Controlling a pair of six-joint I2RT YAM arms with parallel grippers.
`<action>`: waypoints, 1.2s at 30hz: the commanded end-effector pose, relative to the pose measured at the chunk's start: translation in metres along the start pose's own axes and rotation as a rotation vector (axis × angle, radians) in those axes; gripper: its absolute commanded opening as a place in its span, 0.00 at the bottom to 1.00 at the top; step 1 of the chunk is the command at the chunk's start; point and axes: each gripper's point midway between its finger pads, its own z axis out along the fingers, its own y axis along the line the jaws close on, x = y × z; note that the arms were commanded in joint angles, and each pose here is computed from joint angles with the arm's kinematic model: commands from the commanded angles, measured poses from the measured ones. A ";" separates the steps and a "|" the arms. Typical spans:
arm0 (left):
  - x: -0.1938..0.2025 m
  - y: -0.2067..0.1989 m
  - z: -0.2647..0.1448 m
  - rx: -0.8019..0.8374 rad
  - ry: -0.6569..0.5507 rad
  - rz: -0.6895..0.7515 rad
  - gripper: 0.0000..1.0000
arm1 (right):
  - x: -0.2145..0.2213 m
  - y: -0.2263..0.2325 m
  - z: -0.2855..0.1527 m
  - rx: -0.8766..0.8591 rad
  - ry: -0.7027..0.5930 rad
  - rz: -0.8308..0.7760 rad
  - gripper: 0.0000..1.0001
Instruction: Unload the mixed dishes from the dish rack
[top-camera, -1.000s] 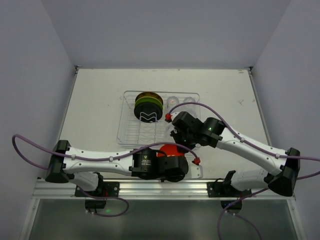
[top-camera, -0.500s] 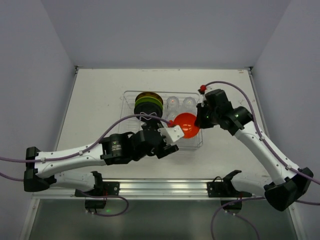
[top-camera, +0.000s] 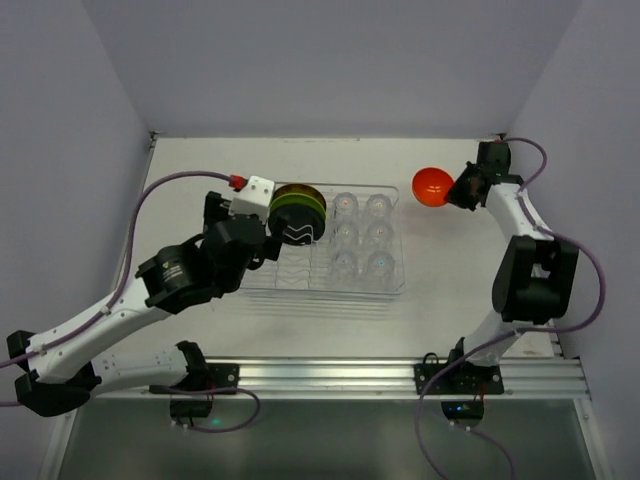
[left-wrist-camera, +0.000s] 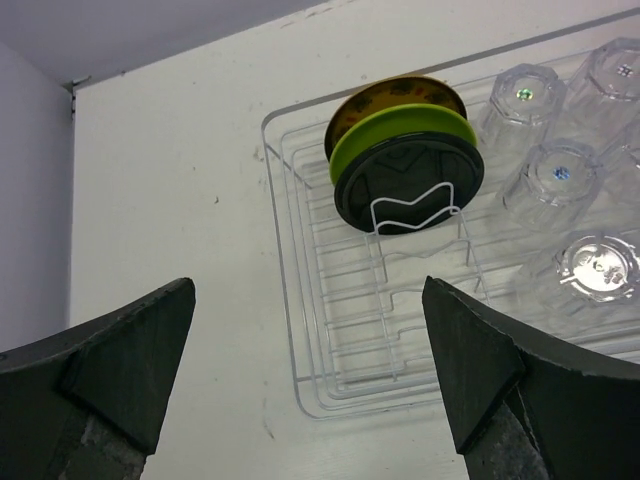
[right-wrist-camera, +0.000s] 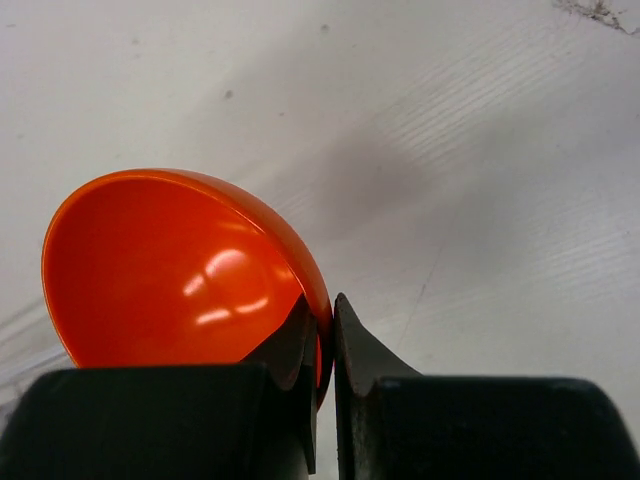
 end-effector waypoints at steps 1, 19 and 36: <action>0.022 0.014 -0.016 0.011 0.034 -0.092 1.00 | -0.038 0.003 0.026 0.015 -0.080 0.011 0.00; 0.053 0.000 0.011 0.160 0.034 -0.139 1.00 | -0.014 -0.026 0.091 0.079 0.108 -0.056 0.08; 0.007 -0.035 0.028 0.160 0.049 -0.696 1.00 | -0.040 -0.023 0.009 0.105 -0.079 0.110 0.89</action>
